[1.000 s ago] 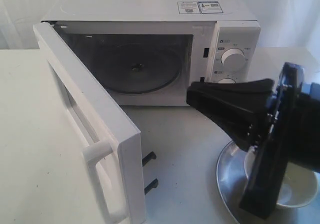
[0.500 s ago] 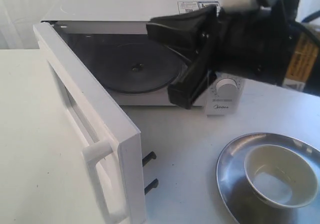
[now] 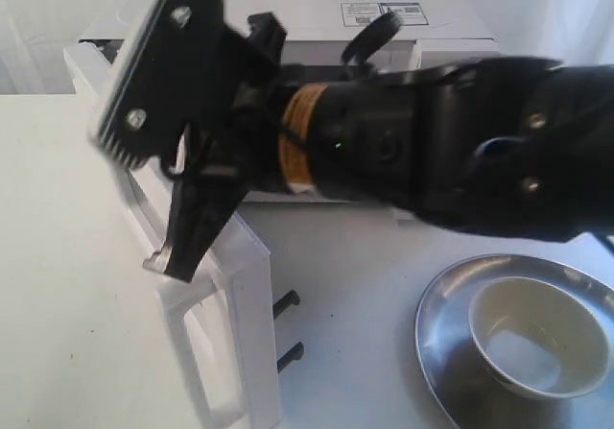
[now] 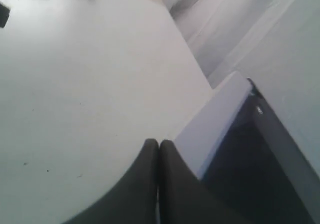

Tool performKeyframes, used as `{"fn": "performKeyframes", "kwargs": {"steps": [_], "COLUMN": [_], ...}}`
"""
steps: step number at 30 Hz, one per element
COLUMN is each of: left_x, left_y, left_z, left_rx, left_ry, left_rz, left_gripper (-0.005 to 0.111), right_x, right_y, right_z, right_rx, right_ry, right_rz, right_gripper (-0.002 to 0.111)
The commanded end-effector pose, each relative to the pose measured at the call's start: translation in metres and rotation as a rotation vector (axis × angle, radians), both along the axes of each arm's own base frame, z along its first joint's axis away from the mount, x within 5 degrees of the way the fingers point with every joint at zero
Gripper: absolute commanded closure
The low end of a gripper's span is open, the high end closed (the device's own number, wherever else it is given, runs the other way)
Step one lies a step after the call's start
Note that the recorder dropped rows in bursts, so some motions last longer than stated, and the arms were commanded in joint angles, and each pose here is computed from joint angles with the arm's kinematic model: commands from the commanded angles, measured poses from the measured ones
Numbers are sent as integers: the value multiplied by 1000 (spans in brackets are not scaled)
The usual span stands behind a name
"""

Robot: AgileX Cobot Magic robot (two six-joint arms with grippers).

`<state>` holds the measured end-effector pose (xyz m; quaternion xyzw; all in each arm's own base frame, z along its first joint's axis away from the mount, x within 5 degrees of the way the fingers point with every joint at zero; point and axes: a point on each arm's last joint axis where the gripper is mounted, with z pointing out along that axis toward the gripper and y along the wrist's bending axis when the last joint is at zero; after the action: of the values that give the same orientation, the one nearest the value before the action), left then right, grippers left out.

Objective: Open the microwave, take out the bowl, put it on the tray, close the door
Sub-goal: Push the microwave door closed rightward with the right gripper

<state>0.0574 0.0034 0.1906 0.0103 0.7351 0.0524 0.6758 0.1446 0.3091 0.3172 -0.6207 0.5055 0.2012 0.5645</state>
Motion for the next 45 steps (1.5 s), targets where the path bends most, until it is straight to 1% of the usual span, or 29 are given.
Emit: {"fn": "performKeyframes", "kwargs": {"steps": [1, 3, 5, 7, 9, 10, 11, 12, 13, 15, 16, 17, 19, 24, 26, 27, 28, 30, 31, 32, 34, 36, 39, 42, 45], "left_x": [0, 0, 0, 0, 0, 0, 0, 0, 0, 0, 0, 0, 0, 0, 0, 0, 0, 0, 0, 0, 0, 0, 0, 0, 0], "left_y": [0, 0, 0, 0, 0, 0, 0, 0, 0, 0, 0, 0, 0, 0, 0, 0, 0, 0, 0, 0, 0, 0, 0, 0, 0], "left_z": [1, 1, 1, 1, 1, 1, 1, 1, 1, 1, 1, 1, 1, 1, 1, 1, 1, 1, 1, 1, 1, 1, 1, 1, 1], "left_rx": [-4, -4, -4, -4, -4, -4, -4, -4, -4, -4, -4, -4, -4, -4, -4, -4, -4, -4, -4, -4, -4, -4, -4, -4, -4], "left_ry": [-4, -4, -4, -4, -4, -4, -4, -4, -4, -4, -4, -4, -4, -4, -4, -4, -4, -4, -4, -4, -4, -4, -4, -4, -4], "left_rz": [-3, -3, -3, -3, -3, -3, -3, -3, -3, -3, -3, -3, -3, -3, -3, -3, -3, -3, -3, -3, -3, -3, -3, -3, -3], "left_gripper": [107, 107, 107, 107, 107, 107, 107, 107, 107, 107, 107, 107, 107, 107, 107, 107, 107, 107, 107, 107, 107, 107, 107, 107, 107], "right_x": [1, 5, 15, 34, 57, 68, 80, 90, 97, 99, 97, 94, 86, 68, 62, 58, 54, 40, 32, 23, 4, -11, -25, -30, -28], "right_y": [12, 11, 5, -7, -25, -33, -45, -59, -68, -90, -98, -101, -103, -94, -88, -83, -76, -58, -51, -41, -25, -15, -8, -1, 8], "right_z": [-7, -6, -3, -1, 0, 0, 4, 10, 18, 34, 39, 43, 51, 67, 68, 64, 58, 45, 40, 35, 29, 23, 23, 18, -2], "right_rx": [-73, -104, -192, -315, -436, -466, -465, -414, -336, -78, -6, 37, 71, 156, 173, 162, 120, 67, 67, 75, 93, 66, 65, 59, -36], "right_ry": [-81, -118, -195, -263, -335, -356, -385, -408, -433, -404, -391, -364, -335, -216, -131, -46, 10, 140, 175, 194, 150, 69, 37, 35, 24], "right_rz": [0, -31, -122, -290, -505, -611, -756, -921, -1049, -1319, -1399, -1408, -1381, -1171, -1063, -983, -899, -644, -543, -420, -214, -92, -14, 25, 4], "right_gripper": [108, 108, 108, 108, 108, 108, 108, 108, 108, 108, 108, 108, 108, 108, 108, 108, 108, 108, 108, 108, 108, 108, 108, 108, 108]}}
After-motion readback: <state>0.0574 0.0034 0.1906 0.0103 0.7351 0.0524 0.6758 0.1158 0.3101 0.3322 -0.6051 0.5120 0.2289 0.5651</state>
